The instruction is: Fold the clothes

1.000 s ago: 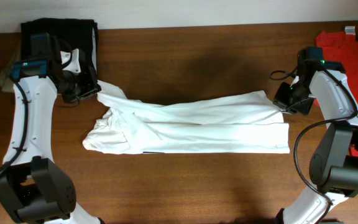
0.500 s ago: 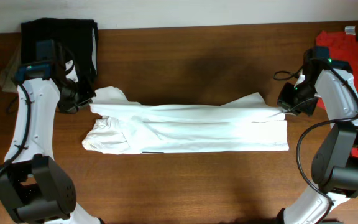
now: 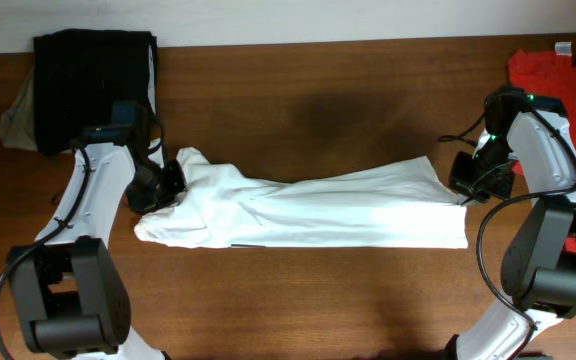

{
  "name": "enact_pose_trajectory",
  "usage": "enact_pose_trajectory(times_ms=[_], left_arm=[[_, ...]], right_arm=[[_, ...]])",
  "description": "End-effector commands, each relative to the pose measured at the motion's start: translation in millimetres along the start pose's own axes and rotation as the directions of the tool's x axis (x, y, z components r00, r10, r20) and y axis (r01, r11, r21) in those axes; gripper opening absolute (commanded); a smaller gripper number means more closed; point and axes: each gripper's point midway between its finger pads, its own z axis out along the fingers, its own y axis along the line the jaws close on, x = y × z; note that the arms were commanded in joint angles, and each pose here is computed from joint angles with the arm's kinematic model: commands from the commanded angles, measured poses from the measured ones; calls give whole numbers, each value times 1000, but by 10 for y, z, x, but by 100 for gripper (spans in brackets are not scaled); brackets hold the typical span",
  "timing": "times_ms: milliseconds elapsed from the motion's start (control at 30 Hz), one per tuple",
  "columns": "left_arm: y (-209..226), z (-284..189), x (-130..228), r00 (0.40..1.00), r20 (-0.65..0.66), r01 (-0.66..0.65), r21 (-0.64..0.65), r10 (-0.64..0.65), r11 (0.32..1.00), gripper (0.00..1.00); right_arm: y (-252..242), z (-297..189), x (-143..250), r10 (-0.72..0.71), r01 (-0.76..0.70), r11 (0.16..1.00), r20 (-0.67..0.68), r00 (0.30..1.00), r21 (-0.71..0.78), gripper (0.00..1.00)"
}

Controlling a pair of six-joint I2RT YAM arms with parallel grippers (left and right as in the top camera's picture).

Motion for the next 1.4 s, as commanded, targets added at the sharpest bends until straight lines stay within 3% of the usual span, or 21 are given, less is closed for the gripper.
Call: enact_pose_trajectory(times_ms=[0,267,533,667,733,833,900,967,1000,1067,1133,1167,1200,1233,1267,1367], left_arm=[[403,30,-40,991,33,131,-142,-128,981,0],[744,-19,-102,966,38,258,-113,-255,960,1],[628,5,-74,974,26,228,-106,-226,968,1],[535,71,-22,980,13,200,-104,-199,974,10],[484,96,-3,983,8,185,-100,-186,978,19],[418,109,19,986,1,167,-96,-168,981,44],[406,111,16,986,3,163,-96,-164,982,78],[415,106,-18,986,16,166,-95,-165,982,83],[412,93,-44,986,24,167,-91,-166,982,83],[382,10,-154,985,58,168,-75,-164,983,83],[266,-111,-280,984,90,158,-28,-155,987,77],[196,-146,-308,984,94,149,1,-149,989,65],[48,-174,-326,989,92,111,53,-116,992,43],[-74,-171,-321,993,90,64,90,-72,994,22],[-172,-156,-284,995,84,36,99,-45,994,13],[-341,-79,-154,998,59,-15,92,9,996,7]], right_arm=[[-184,-141,-81,-1,-4,996,65,998,84,4],[-342,-148,-133,49,-54,996,73,996,73,4],[-324,-69,-61,53,-55,997,39,998,54,4],[-316,21,-33,53,-54,997,27,998,47,8],[-280,31,-27,53,-54,998,22,998,27,20],[-280,31,-31,53,-54,998,24,998,27,39],[-277,31,-47,53,-54,998,30,998,25,68],[-271,30,-77,53,-54,998,42,998,22,90],[-267,29,-95,53,-54,998,49,997,20,96],[-240,28,-127,52,-52,999,61,997,5,97],[-100,24,-127,46,-42,996,53,998,-74,82],[-52,20,-120,45,-40,994,48,998,-101,65],[10,16,-114,39,-33,992,45,998,-125,41],[41,15,-119,32,-26,991,49,998,-129,33],[80,18,-123,21,-14,992,55,998,-128,30],[222,26,-131,-19,29,992,75,997,-126,30]])
